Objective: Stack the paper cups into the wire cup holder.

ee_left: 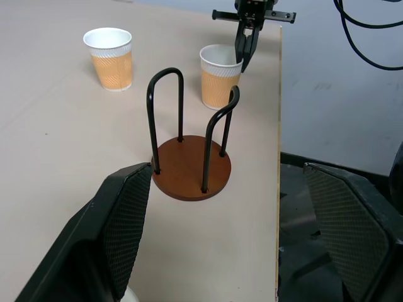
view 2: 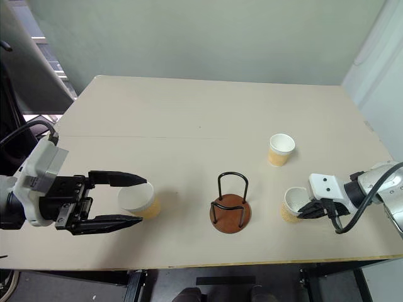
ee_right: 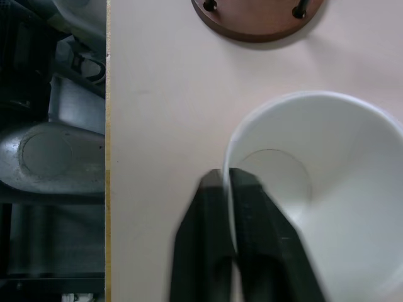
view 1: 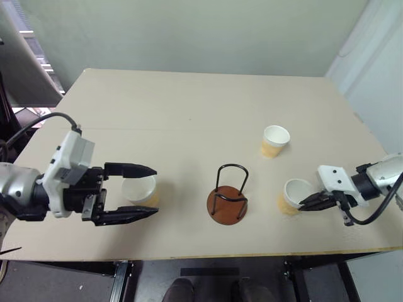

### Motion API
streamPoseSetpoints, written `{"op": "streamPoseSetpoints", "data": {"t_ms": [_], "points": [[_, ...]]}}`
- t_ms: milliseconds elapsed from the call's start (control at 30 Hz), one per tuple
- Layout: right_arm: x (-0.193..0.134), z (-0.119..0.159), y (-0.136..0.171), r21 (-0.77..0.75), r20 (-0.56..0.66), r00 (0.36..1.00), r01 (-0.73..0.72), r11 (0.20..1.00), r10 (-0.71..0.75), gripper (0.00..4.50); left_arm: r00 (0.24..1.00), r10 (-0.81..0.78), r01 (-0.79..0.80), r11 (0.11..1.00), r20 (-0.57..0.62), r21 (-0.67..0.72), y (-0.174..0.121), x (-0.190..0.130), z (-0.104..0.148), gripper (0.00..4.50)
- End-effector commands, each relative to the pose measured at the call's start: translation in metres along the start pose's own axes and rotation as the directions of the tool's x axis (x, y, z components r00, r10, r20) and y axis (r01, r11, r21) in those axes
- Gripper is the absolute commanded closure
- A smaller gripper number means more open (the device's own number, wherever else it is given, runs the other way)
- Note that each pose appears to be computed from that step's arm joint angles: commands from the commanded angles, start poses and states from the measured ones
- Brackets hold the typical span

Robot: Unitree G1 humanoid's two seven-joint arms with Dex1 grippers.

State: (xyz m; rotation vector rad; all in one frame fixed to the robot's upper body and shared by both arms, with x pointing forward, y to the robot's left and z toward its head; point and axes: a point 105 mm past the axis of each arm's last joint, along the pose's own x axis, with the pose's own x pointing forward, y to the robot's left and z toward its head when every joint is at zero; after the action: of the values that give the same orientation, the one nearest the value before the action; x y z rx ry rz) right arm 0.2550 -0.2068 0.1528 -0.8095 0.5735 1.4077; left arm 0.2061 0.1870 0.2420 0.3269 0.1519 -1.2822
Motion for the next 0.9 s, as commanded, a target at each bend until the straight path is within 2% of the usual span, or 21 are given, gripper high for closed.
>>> {"op": "streamPoseSetpoints", "data": {"t_ms": [33, 200, 267, 433, 533, 600, 733, 900], "points": [[-0.011, 0.02, 0.001, -0.052, 0.051, 0.999, -0.003, 0.999, 0.006, 4.48, 1.0, 0.023, -0.023, 0.998, -0.006, 0.061, 0.0, -0.004, 0.008, 0.38], [-0.05, 0.077, -0.011, -0.15, 0.238, 0.97, 0.075, 0.986, -0.038, 4.48, 0.999, 0.036, -0.035, 0.997, -0.018, 0.063, 0.003, -0.006, 0.006, 0.38], [-0.069, 0.11, -0.012, -0.237, 0.327, 0.945, 0.112, 0.965, -0.03, 4.48, 0.999, 0.041, -0.039, 0.997, -0.028, 0.063, 0.004, -0.007, 0.005, 0.38], [-0.077, 0.147, -0.007, -0.37, 0.394, 0.917, 0.1, 0.924, 0.058, 4.48, 0.999, 0.039, -0.037, 0.997, -0.029, 0.063, 0.005, -0.004, 0.003, 0.38], [-0.066, 0.159, -0.002, -0.425, 0.406, 0.903, 0.048, 0.904, 0.143, 4.48, 0.999, 0.037, -0.035, 0.997, -0.028, 0.063, 0.005, -0.002, 0.001, 0.38], [-0.053, 0.161, -0.007, -0.429, 0.398, 0.906, 0.046, 0.902, 0.143, 4.48, 0.999, 0.037, -0.035, 0.997, -0.028, 0.063, 0.006, -0.001, 0.0, 0.38], [-0.026, 0.152, -0.018, -0.426, 0.351, 0.927, 0.031, 0.904, 0.134, 4.48, 0.999, 0.033, -0.031, 0.998, -0.024, 0.063, 0.006, 0.001, 0.0, 0.38], [-0.014, 0.148, -0.019, -0.424, 0.337, 0.929, 0.004, 0.906, 0.154, 4.48, 0.999, 0.032, -0.031, 0.998, -0.022, 0.057, 0.003, 0.002, 0.0, 0.38]]}}
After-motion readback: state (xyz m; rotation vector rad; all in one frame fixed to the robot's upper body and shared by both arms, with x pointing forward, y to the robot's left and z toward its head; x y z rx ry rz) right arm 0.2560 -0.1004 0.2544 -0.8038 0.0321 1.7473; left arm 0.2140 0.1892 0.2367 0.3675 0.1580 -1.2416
